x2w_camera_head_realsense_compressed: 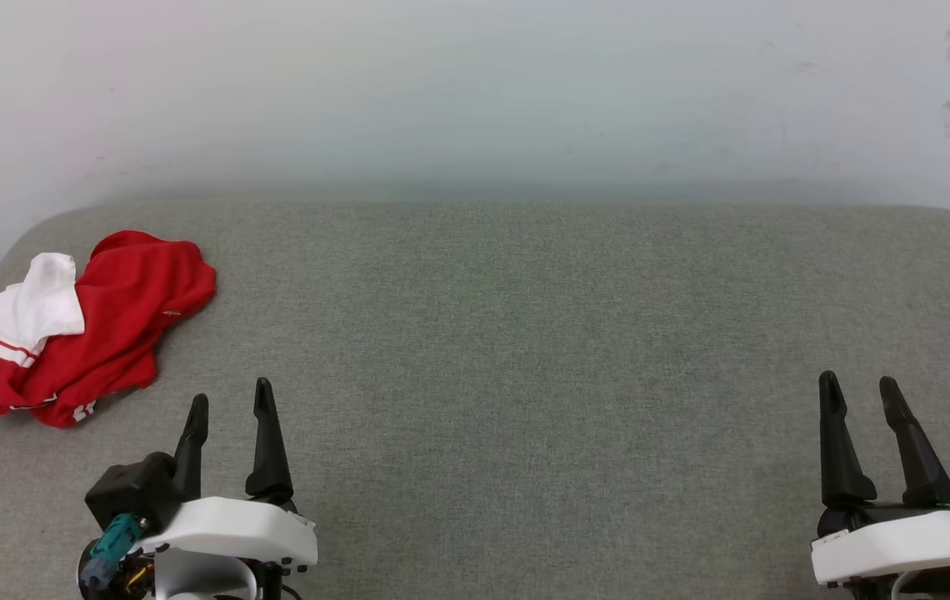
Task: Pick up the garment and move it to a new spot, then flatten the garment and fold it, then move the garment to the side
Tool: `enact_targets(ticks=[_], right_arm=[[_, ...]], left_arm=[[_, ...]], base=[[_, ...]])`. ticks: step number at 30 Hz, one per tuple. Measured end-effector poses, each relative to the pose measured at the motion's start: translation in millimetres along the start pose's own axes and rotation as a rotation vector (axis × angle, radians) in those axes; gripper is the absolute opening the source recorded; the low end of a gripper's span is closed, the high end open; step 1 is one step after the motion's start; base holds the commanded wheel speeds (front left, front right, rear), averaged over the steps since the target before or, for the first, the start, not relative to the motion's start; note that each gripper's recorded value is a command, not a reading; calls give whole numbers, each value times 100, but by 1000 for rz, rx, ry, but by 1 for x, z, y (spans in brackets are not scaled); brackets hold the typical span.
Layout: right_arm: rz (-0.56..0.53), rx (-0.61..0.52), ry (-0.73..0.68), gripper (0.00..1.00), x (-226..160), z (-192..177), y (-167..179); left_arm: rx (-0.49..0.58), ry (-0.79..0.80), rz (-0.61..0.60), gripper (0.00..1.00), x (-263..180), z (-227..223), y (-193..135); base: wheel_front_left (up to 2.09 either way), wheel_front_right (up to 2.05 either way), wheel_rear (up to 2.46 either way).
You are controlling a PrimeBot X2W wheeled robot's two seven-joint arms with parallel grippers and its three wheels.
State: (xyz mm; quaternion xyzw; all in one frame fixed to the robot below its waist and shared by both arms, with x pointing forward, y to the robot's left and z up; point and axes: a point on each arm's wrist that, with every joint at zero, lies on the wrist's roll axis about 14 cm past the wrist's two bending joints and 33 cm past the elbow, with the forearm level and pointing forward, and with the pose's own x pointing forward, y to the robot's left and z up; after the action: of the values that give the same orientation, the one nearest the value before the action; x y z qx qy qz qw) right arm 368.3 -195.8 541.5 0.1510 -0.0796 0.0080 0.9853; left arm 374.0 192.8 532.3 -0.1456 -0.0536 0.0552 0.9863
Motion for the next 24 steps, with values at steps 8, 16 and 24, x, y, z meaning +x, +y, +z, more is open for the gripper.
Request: enact_targets(ticks=[8, 16, 24], right_arm=[[19, -76, -7, 100, 0, 0, 4], [32, -139, -8, 100, -3, -1, 6], [46, -189, -15, 100, -4, 0, 8]], left_arm=[[67, -21, -17, 100, -1, 2, -4], [127, -33, -35, 100, -3, 1, -6], [174, -44, -45, 100, -5, 1, -7]], base=[[0, 0, 0], [0, 0, 0], [0, 0, 0]])
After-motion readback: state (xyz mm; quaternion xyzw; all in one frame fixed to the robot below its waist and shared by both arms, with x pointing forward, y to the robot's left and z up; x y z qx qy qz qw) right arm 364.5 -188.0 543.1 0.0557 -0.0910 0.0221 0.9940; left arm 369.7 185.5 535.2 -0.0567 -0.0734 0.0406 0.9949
